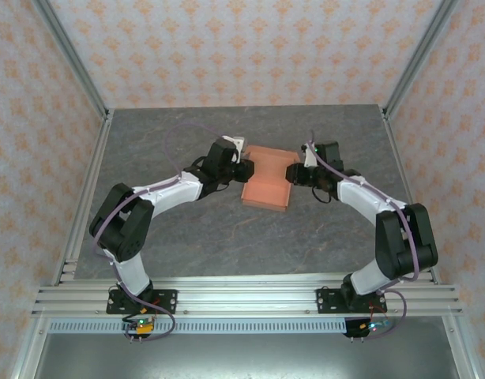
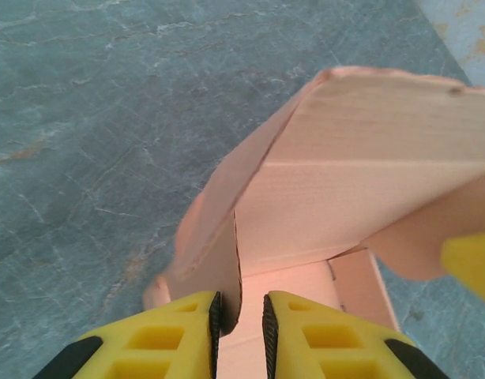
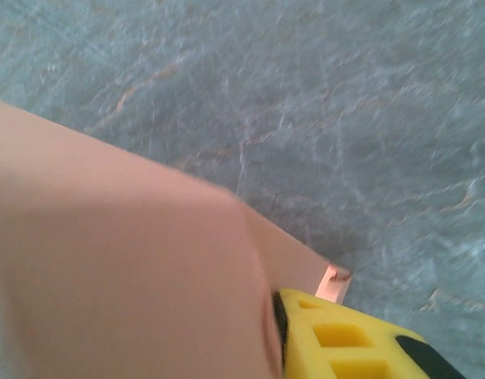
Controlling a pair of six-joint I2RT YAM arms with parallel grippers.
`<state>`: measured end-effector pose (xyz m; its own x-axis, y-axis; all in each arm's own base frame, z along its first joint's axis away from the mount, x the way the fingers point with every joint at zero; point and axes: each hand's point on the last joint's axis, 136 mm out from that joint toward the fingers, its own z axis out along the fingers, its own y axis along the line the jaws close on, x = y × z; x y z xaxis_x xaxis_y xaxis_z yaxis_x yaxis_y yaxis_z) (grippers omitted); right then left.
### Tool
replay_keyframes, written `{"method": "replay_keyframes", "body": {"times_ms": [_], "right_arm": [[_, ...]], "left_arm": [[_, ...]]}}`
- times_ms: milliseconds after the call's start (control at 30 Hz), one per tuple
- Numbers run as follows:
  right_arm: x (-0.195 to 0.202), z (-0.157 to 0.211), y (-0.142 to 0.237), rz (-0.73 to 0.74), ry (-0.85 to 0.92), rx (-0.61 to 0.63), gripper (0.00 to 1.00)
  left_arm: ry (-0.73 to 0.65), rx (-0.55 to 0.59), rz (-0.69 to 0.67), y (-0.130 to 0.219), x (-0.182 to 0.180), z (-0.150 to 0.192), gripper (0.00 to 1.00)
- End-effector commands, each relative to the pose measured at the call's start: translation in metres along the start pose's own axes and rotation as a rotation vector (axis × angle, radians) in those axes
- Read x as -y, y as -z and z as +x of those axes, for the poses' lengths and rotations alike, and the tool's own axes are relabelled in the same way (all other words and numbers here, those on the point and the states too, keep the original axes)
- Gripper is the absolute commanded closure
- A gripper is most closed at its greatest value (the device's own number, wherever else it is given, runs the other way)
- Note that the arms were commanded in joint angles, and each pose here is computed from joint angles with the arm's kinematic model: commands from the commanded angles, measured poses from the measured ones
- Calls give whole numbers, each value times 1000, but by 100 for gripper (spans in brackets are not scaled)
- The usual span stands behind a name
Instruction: Fold the paper box
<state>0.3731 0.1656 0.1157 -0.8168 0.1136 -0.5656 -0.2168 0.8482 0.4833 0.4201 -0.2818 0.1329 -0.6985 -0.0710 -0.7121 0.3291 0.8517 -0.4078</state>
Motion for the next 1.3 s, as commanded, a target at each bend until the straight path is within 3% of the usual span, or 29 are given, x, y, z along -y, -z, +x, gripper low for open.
{"method": "replay_keyframes", "body": {"times_ms": [0,233,467,700,833,900,933,967,1000,1100,1267], "right_arm": [[-5,0,2,12,11,65,72],[-10,18,6,11,46,95,72],[-8,25,24,3,16,176,58],[-9,32,57,-14,-128,261,48],[-4,29,94,8,-251,390,39],[21,26,116,114,-399,493,28],[39,27,126,177,-527,534,19],[47,26,128,182,-609,536,18],[49,22,126,156,-680,513,18],[45,11,103,104,-832,367,15],[29,-14,71,40,-928,192,14]], "left_arm": [[41,18,54,-4,11,8,76],[49,-12,44,-7,3,30,75],[74,-20,56,7,3,39,67],[168,8,94,47,14,30,53],[189,58,74,78,15,17,48],[224,97,18,91,6,6,37],[269,117,-32,97,-4,-1,23],[329,130,-80,100,-15,-7,5],[427,137,-126,102,-29,-13,0],[652,99,-120,87,-47,-33,0],[748,-25,24,38,-21,-55,0]]}}
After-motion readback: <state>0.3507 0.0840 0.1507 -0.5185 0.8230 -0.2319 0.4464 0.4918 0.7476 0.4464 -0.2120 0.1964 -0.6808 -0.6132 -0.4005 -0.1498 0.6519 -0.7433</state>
